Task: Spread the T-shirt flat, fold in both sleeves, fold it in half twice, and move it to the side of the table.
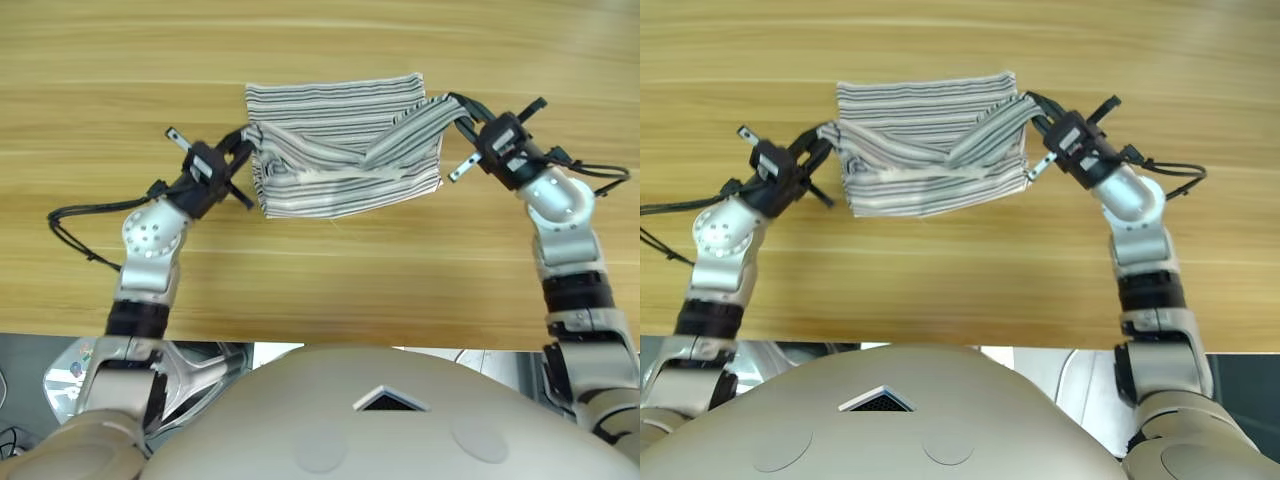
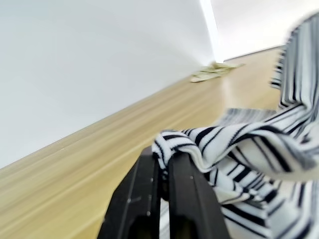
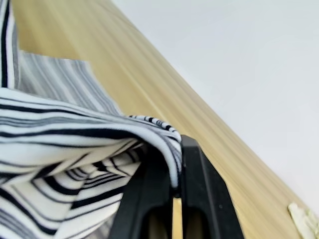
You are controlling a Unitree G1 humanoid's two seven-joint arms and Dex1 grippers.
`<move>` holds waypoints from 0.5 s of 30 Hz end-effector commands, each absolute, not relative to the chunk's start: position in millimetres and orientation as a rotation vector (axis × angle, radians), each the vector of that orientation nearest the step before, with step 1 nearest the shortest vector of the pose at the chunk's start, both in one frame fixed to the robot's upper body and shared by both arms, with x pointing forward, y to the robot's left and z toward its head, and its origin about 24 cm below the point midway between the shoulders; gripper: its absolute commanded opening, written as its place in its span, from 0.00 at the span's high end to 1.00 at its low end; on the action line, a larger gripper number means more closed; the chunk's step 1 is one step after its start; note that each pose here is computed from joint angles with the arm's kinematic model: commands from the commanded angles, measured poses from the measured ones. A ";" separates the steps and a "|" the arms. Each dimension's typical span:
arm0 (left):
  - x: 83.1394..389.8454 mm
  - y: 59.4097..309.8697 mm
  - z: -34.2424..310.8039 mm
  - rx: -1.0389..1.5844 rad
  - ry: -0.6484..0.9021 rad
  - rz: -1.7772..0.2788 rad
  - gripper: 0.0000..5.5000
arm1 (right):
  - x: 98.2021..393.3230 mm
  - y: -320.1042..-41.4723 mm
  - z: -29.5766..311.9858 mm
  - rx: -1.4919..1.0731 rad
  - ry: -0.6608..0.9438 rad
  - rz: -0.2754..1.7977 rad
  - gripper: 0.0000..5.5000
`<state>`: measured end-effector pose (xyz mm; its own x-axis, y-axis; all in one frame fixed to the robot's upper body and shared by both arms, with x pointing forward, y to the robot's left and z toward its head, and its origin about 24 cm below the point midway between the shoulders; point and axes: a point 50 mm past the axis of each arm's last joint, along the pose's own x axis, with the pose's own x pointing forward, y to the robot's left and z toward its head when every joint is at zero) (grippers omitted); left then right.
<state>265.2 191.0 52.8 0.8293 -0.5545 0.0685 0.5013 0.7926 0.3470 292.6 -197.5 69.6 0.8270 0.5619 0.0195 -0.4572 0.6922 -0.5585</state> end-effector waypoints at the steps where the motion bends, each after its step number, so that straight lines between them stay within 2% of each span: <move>1: 285.8 193.7 52.7 0.285 -0.159 -0.480 1.00 | 315.2 -188.5 70.1 -0.552 -0.186 0.539 1.00; 5: 302.7 195.7 42.8 0.291 -0.085 -0.402 1.00 | 328.7 -180.9 61.7 -0.549 -0.150 0.501 1.00; 9: 303.1 195.2 21.5 0.304 0.019 -0.373 1.00 | 338.0 -175.1 53.2 -0.583 -0.112 0.470 1.00; 10: 302.1 196.8 17.0 0.296 0.040 -0.361 1.00 | 340.1 -174.5 49.9 -0.589 -0.092 0.458 0.93; 11: 301.4 198.4 14.1 0.287 0.054 -0.348 1.00 | 341.5 -174.1 47.4 -0.593 -0.079 0.451 0.91; 12: 300.9 200.4 11.4 0.283 0.068 -0.333 0.92 | 343.8 -174.6 44.9 -0.589 -0.058 0.429 0.86; 15: 303.2 200.4 5.2 0.272 0.104 -0.301 0.84 | 352.5 -171.5 40.2 -0.584 -0.001 0.355 0.76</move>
